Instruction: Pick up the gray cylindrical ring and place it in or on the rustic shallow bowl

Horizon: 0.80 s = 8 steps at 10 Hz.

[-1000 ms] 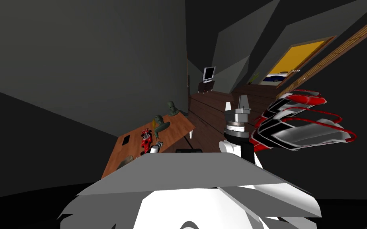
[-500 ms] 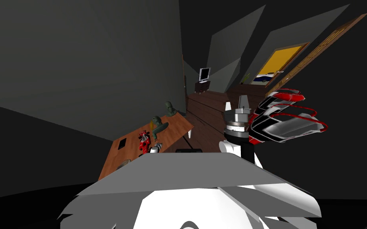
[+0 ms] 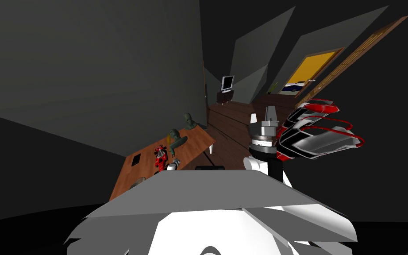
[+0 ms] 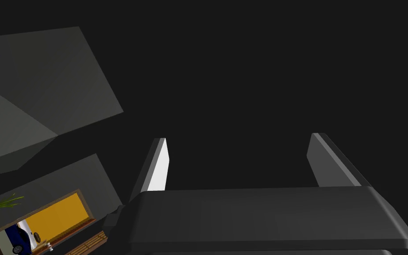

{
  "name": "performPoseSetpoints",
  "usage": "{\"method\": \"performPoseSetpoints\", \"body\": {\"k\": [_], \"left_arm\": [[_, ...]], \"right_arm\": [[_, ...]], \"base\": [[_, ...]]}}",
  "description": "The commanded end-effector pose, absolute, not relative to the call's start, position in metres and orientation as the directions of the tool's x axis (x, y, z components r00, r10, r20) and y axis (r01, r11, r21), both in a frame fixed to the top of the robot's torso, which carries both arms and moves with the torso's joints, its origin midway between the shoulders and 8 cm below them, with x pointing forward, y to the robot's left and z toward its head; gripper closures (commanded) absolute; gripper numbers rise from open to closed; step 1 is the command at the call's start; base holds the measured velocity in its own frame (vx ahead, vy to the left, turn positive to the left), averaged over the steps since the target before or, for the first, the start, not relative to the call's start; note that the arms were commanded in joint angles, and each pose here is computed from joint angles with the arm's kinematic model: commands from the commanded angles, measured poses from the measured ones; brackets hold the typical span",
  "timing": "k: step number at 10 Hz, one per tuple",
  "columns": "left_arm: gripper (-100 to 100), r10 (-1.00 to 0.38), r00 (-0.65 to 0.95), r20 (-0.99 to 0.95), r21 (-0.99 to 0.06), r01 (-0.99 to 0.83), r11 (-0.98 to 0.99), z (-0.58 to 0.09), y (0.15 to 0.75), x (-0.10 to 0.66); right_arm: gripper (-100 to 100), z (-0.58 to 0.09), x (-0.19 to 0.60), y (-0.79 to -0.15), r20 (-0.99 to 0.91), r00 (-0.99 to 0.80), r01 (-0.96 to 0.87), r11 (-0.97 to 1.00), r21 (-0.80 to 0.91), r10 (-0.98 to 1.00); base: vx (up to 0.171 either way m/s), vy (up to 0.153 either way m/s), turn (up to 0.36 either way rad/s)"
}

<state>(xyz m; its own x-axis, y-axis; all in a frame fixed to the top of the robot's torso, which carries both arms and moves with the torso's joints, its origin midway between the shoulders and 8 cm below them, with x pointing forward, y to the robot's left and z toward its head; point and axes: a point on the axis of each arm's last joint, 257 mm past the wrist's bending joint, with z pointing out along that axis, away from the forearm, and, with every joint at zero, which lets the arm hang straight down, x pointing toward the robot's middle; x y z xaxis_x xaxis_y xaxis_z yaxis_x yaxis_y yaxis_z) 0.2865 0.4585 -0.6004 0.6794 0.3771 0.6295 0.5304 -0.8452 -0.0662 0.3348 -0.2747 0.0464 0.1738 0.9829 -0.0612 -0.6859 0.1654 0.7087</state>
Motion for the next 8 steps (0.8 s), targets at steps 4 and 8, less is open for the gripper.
{"method": "performPoseSetpoints", "body": {"k": [4, 8], "left_arm": [[100, 0.375, 0.676, 0.635, -0.064, 0.529, -0.846, -0.596, 0.467, 0.292], [100, 0.322, 0.701, 0.637, -0.06, 0.461, -0.885, -0.594, 0.449, 0.311]], "right_arm": [[0, 0.046, 0.335, -0.275, -0.061, 0.174, -0.686, 0.166, 0.709, 0.983], [0, 0.046, 0.335, -0.275, -0.061, 0.174, -0.686, 0.165, 0.709, 0.983]], "base": [[0.024, -0.021, 0.194], [0.016, -0.013, 0.062]]}}
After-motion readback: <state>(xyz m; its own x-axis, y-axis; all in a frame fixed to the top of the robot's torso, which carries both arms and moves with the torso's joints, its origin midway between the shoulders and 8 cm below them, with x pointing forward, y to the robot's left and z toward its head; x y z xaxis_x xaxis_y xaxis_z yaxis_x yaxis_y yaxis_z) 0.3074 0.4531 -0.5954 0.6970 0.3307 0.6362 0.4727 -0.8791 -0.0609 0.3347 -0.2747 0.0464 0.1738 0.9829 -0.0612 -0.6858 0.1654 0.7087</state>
